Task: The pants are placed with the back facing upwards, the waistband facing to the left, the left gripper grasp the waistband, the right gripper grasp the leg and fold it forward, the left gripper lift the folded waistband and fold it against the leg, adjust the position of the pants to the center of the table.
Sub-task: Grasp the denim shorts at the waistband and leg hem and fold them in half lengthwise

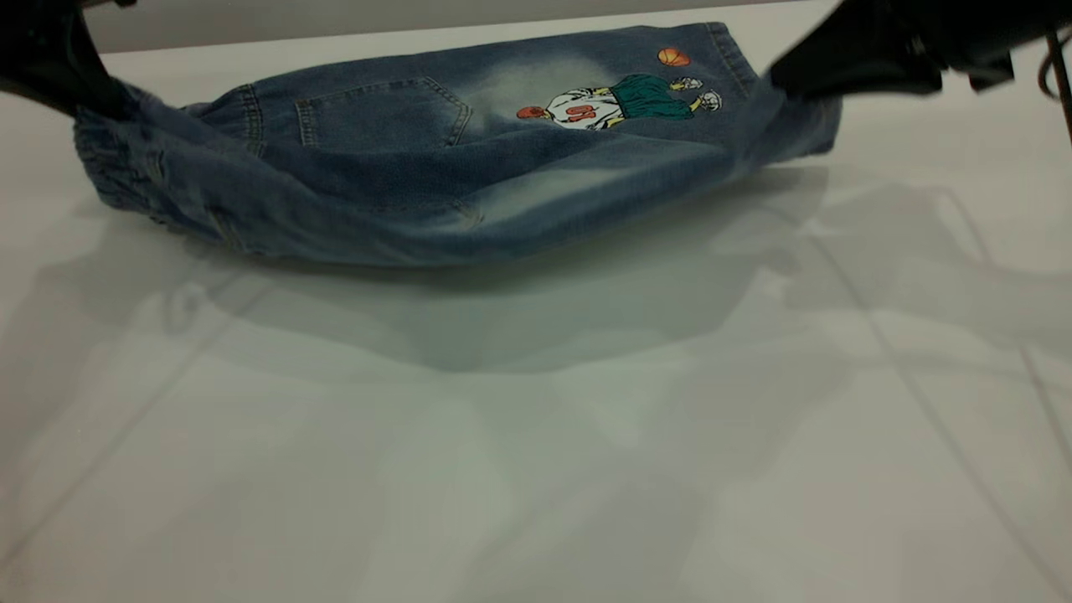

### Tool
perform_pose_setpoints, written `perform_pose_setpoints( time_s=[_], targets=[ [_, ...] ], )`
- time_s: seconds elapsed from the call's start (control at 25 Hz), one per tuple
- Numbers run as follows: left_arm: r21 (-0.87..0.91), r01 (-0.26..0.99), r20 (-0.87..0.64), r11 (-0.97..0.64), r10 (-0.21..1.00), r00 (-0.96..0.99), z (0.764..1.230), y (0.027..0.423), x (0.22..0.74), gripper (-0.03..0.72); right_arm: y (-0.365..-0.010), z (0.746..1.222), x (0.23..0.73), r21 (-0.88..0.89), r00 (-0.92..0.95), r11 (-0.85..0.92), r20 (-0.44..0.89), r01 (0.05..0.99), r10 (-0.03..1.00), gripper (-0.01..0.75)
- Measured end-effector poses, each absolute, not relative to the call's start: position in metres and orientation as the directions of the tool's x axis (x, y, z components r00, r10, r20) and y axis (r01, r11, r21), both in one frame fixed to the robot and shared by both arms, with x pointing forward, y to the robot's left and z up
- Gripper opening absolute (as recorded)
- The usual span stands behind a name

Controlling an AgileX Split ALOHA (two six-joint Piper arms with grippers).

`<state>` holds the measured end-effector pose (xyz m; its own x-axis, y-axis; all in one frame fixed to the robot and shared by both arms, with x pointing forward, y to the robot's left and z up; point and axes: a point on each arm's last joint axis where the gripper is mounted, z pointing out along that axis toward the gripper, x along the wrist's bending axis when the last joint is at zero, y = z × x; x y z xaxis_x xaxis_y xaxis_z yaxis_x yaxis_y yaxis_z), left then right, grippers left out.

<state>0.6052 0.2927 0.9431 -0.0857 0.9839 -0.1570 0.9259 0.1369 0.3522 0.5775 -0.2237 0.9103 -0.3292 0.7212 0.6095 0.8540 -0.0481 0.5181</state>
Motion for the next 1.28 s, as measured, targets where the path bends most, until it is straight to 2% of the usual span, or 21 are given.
perform_pose_setpoints(
  time_s=[0.44, 1.28],
  targets=[
    [0.446, 0.881, -0.183, 0.16, 0.979, -0.086, 0.967, 0.292, 0.626, 0.074, -0.225, 0.944, 0.618, 0.589, -0.376, -0.014, 0.534, 0.808, 0.758, 0.015],
    [0.502, 0.856, -0.171, 0.123, 0.984, -0.041, 0.944, 0.292, 0.703, 0.072, -0.224, 0.92, 0.694, 0.634, -0.42, 0.029, 0.477, 0.772, 0.772, 0.015]
  ],
)
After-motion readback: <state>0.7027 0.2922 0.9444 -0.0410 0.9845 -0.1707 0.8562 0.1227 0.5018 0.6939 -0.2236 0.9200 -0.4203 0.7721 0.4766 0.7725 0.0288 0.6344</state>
